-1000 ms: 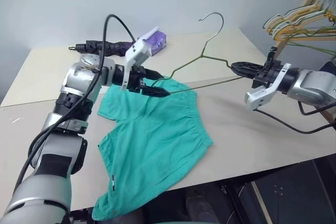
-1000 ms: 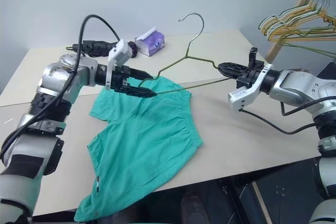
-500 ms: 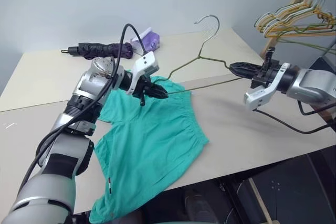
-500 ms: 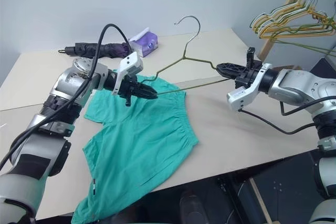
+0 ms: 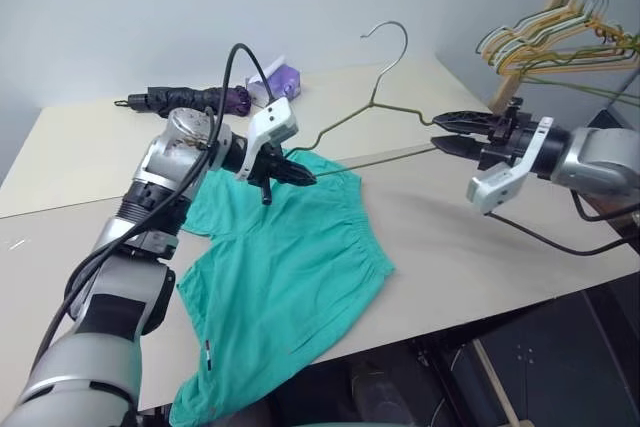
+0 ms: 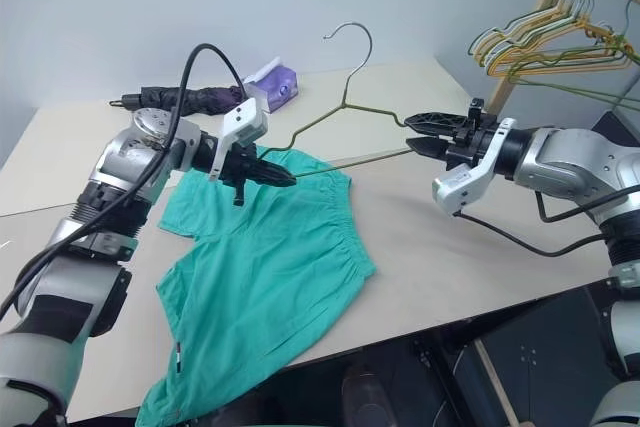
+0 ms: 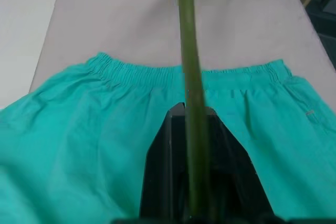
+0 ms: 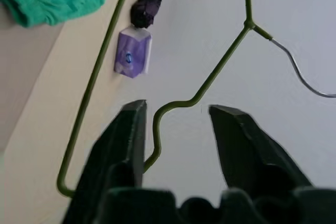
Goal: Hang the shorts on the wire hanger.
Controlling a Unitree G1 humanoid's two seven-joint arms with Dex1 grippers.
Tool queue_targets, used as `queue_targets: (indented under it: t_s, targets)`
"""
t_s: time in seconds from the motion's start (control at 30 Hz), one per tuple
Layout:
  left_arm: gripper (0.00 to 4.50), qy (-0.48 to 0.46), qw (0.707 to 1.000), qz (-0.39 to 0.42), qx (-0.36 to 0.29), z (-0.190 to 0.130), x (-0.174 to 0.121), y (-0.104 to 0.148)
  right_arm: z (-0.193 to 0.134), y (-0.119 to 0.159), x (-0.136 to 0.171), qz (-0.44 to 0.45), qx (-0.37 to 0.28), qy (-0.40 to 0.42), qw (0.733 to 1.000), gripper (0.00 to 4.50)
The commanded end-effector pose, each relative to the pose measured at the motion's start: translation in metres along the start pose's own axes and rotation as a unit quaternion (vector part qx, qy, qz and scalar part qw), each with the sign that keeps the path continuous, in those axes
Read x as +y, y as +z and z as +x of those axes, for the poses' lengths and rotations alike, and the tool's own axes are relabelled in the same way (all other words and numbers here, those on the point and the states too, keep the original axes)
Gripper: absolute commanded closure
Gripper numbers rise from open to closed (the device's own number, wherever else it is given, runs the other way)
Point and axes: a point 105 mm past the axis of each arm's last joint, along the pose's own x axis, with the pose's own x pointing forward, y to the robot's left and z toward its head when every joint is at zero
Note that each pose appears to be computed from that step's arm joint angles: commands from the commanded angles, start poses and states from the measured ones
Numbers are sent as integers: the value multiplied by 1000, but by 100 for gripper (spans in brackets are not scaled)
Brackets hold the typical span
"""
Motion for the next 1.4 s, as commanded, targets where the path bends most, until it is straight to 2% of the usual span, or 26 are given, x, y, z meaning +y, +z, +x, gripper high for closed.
queue_targets:
  t_s: [0.03, 0.1, 0.13, 0.2, 0.3, 0.47, 0.6, 0.73, 0.8, 1.17, 1.33, 1.4]
  targets:
    - [450, 50, 996, 76, 23, -14, 8, -4, -8, 9, -16, 76, -20, -18, 997, 108]
    - [450, 59, 990, 123, 40, -18, 6, -15, -12, 11, -13, 174, -12, 8, 985, 47]
    - [450, 56, 989, 134, 40, -21, 3, -17, -14, 11, -13, 254, -8, 25, 967, 13]
    - [450, 48, 987, 148, 36, -24, -1, -18, -17, 15, -12, 389, -8, 72, 919, 3]
    - [450, 33, 982, 181, 36, -26, -8, -18, -15, 17, -13, 467, 0, 118, 877, 3]
    - [450, 17, 982, 185, 11, -24, -16, -8, -1, 20, 17, 523, 31, 227, 821, 3]
    - [450, 14, 982, 186, 6, -21, -19, -5, 15, 15, 36, 530, 76, 262, 803, 3]
    - [450, 8, 982, 186, 4, -20, -22, -5, 27, 16, 39, 546, 83, 265, 791, 3]
    - [450, 6, 982, 186, 6, -20, -22, -6, 30, 18, 38, 551, 82, 263, 788, 62]
    - [450, 1, 982, 189, 3, -15, -24, -6, 33, 24, 29, 557, 62, 265, 785, 444]
    - [450, 8, 977, 208, -48, -17, -25, 0, 29, 23, 30, 558, 57, 266, 784, 448]
    - [397, 2, 975, 213, -56, -20, -25, -1, 26, 22, 29, 560, 55, 265, 783, 450]
